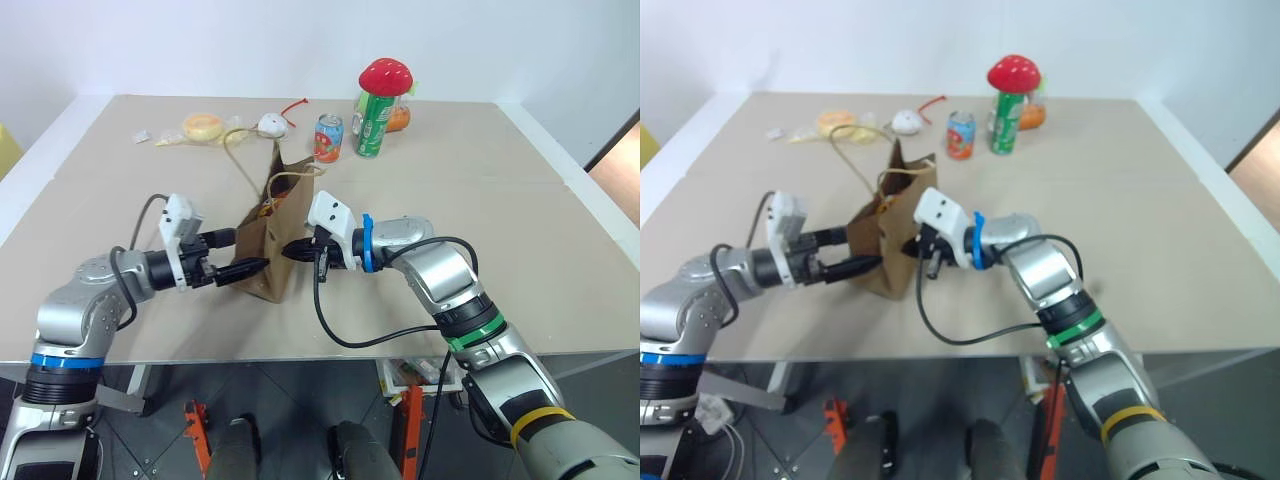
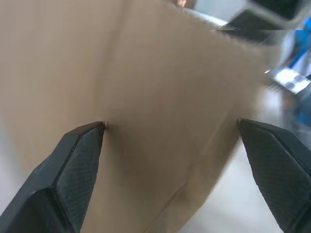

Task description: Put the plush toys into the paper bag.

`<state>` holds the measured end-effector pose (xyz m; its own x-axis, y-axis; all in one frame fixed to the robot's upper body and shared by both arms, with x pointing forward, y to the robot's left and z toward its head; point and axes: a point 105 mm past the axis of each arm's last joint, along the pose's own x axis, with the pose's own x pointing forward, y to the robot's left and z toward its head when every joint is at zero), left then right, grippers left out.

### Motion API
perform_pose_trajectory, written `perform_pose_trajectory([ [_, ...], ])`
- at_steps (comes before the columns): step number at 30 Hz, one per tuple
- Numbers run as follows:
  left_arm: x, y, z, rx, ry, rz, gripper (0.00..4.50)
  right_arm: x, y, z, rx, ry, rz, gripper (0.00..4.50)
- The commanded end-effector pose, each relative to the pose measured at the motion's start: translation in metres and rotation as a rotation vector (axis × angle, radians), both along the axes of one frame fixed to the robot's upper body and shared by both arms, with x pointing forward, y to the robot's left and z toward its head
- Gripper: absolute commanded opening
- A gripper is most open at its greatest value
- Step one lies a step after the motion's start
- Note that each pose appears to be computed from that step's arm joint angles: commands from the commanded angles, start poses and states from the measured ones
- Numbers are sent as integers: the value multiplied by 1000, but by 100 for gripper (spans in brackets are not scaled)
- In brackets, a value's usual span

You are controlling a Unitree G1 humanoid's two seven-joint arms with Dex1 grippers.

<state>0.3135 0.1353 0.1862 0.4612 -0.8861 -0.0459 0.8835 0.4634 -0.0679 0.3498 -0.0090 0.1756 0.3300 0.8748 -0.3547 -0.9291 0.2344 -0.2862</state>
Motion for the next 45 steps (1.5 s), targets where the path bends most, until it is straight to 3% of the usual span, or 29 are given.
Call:
perform_pose_trajectory([
  [1, -23, -15, 27, -49, -36, -127, 450, -2, -1, 13, 22, -45, 11, 7],
  [5, -35, -6, 34, -25, -8, -186, 450, -2, -1, 12, 14, -46, 12, 7],
  [10, -23, 9, 42, 30, -33, -129, 450, -1, 0, 13, 22, -47, 9, 7],
  [15, -5, 8, 26, 117, -50, -34, 450, -1, -2, 15, 25, -48, 4, 7],
  [25, -8, -17, 13, 103, 1, 18, 450, -2, -6, 15, 20, -48, -8, 7],
  [36, -4, -20, -5, 301, -88, 129, 450, -2, -7, 13, 15, -49, -10, 7],
  [43, 5, -21, -3, 284, -104, 174, 450, -2, -7, 12, 10, -47, -12, 7],
  [44, 8, -19, 0, 270, -106, 183, 389, -2, -8, 12, 9, -47, -13, 0],
  [45, 9, -18, 3, 260, -108, 192, 364, -2, -8, 12, 8, -46, -15, 0],
])
